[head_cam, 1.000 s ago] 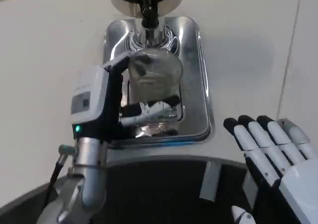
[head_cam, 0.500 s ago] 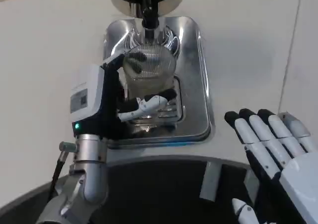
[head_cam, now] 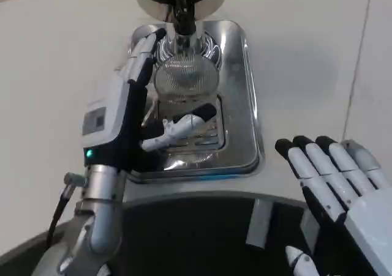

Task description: Grasp the cup under the faucet to collect the drink, then remove the cup.

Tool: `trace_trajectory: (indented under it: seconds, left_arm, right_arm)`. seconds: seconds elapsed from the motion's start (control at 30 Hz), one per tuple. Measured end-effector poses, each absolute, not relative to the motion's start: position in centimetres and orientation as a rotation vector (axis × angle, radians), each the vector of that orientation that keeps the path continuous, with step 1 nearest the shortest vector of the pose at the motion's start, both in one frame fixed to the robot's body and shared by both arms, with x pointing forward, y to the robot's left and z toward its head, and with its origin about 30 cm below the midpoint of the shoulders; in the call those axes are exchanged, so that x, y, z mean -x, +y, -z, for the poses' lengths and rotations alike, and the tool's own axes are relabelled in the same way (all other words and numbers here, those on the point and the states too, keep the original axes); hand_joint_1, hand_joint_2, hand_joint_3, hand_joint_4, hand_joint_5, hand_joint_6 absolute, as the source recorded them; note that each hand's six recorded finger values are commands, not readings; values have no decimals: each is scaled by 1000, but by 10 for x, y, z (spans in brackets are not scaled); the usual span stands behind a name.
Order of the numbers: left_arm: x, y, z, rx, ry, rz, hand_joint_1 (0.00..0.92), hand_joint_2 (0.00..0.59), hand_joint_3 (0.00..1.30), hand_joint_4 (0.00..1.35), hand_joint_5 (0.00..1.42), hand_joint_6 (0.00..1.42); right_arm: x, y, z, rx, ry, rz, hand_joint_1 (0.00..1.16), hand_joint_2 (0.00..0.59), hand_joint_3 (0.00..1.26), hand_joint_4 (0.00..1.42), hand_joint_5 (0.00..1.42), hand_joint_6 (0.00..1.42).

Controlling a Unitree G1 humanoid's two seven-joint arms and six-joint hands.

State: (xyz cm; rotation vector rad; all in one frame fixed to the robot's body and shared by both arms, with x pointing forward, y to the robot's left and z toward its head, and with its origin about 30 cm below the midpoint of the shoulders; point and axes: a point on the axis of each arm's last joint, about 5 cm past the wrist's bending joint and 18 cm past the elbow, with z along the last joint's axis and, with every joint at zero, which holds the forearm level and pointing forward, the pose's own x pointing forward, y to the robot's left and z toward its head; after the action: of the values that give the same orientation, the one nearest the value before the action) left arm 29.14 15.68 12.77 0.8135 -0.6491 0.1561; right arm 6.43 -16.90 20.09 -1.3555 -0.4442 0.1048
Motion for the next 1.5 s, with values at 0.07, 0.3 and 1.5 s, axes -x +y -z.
trace_trajectory:
  seconds: [0.07,0.3,1.5]
  left_arm:
    - [-282,164,-128,-819,-668,-160,137,6,98,0,232,199]
    - [-239,204,-132,-856,-669,-238,185,42,74,0,197,184]
    - [-145,243,-97,-942,-312,-233,245,77,9,0,95,95]
  right_arm:
    - [-65,-168,-201,1330,-453,-99,0,586,0,0,0,0]
    - [-70,-162,-207,1097,-485,-20,0,586,0,0,0,0]
    - [-156,-174,-287,328,-526,-264,9,586,0,0,0,0]
